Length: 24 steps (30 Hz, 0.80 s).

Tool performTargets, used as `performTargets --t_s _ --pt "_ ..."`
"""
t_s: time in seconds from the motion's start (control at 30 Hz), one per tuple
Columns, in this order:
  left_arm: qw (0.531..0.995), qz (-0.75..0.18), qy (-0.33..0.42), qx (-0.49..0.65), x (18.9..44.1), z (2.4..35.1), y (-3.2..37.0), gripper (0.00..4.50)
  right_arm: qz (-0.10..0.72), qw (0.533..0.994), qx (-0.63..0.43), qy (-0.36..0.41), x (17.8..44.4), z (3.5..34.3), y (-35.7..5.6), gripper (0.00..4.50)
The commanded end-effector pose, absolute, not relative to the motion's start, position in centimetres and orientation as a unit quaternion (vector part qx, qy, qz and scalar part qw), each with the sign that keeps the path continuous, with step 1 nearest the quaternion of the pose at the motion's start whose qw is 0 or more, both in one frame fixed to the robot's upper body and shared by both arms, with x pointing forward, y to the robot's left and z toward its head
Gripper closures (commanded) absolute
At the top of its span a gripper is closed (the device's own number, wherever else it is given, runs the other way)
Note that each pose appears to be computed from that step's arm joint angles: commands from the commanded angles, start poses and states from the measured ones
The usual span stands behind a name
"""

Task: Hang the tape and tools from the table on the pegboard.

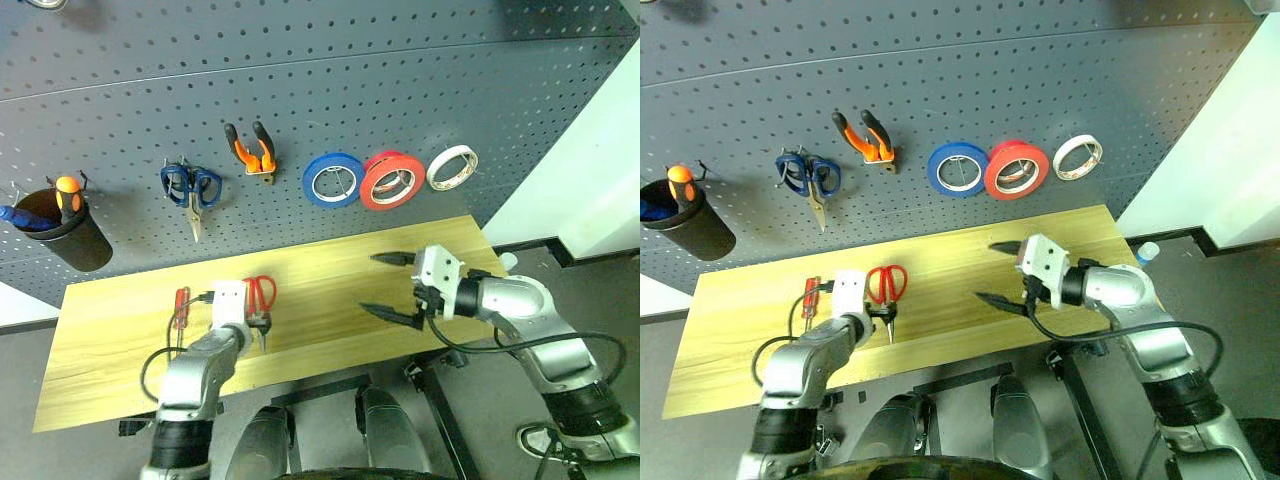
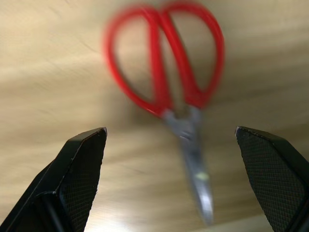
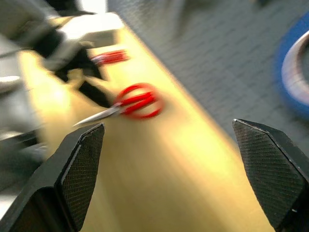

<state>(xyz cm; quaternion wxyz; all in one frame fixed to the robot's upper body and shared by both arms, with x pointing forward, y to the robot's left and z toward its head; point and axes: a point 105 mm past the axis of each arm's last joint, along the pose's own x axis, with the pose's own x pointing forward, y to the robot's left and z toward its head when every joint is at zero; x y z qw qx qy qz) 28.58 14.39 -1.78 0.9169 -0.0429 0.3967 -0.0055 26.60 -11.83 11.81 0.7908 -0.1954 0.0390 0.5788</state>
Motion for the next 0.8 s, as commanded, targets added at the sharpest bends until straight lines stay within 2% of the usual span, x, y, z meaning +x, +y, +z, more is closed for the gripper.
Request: performTargets --t_s 0.03,0.33,0.63,0.73,0.8 --pt "0.905 0.033 0.424 -0.026 28.9 -2.3 15.1 0.04 0.623 0.761 -0.182 0.0 25.2 13.5 -12.0 0.06" --pt "0.889 0.073 0.449 -0.045 30.2 -3.0 15.0 0.04 0.637 0.747 -0.191 -0.019 25.6 13.2 -12.8 0.06" --pt "0.878 0.08 0.461 -0.101 31.5 -3.4 15.1 0.04 0.627 0.754 -0.192 -0.033 25.9 12.9 -12.2 0.06" --pt "0.868 0.083 0.467 -0.144 31.6 -3.6 14.7 0.6 0.622 0.758 -0.194 -0.034 26.0 12.9 -12.2 0.06" --pt "0.869 0.084 0.462 -0.159 31.9 -3.4 14.6 1.24 0.619 0.759 -0.196 -0.036 26.1 13.0 -12.2 0.06"
